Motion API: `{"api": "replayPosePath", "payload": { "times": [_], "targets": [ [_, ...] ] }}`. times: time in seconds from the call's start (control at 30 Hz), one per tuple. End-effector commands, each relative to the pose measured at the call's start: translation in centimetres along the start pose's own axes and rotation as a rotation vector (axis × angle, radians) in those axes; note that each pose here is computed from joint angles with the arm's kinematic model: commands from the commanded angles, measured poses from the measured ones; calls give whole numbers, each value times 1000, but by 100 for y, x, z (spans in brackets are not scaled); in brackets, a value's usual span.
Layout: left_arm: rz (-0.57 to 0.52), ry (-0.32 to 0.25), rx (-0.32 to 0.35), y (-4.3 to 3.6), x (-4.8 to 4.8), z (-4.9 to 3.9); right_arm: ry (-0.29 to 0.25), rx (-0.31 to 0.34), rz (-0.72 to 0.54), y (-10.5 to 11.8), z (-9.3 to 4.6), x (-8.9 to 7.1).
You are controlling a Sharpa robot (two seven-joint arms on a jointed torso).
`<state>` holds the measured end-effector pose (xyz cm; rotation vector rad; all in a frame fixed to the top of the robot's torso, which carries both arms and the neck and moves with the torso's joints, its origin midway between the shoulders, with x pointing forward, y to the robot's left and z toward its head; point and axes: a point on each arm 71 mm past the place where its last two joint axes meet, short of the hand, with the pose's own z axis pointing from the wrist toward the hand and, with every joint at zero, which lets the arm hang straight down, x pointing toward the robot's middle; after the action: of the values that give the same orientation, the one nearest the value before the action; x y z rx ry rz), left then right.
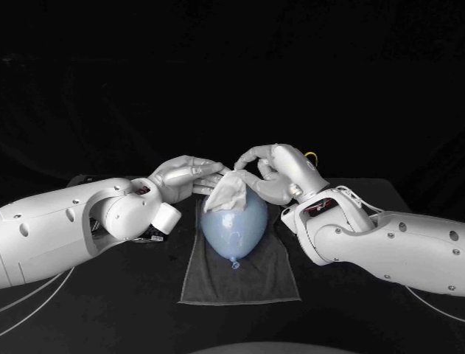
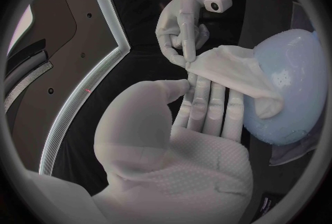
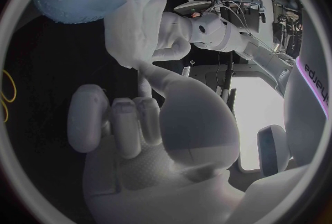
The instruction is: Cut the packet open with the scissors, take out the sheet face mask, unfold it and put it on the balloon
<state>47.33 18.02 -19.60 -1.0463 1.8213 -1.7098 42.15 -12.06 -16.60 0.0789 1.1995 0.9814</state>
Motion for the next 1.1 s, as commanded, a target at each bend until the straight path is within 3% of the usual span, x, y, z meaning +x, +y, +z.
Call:
{"api": "replayPosePath", "payload": {
  "times": [0.03, 0.53, 1.1],
  "targets": [
    [-12, 53, -10, 4, 62, 9, -15, -19, 7, 20, 4, -6],
    [55, 118, -42, 30, 120, 9, -6, -20, 14, 31, 16, 18],
    [63, 75, -19, 13, 79, 6, 34, -25, 14, 35, 8, 39]
  ]
}}
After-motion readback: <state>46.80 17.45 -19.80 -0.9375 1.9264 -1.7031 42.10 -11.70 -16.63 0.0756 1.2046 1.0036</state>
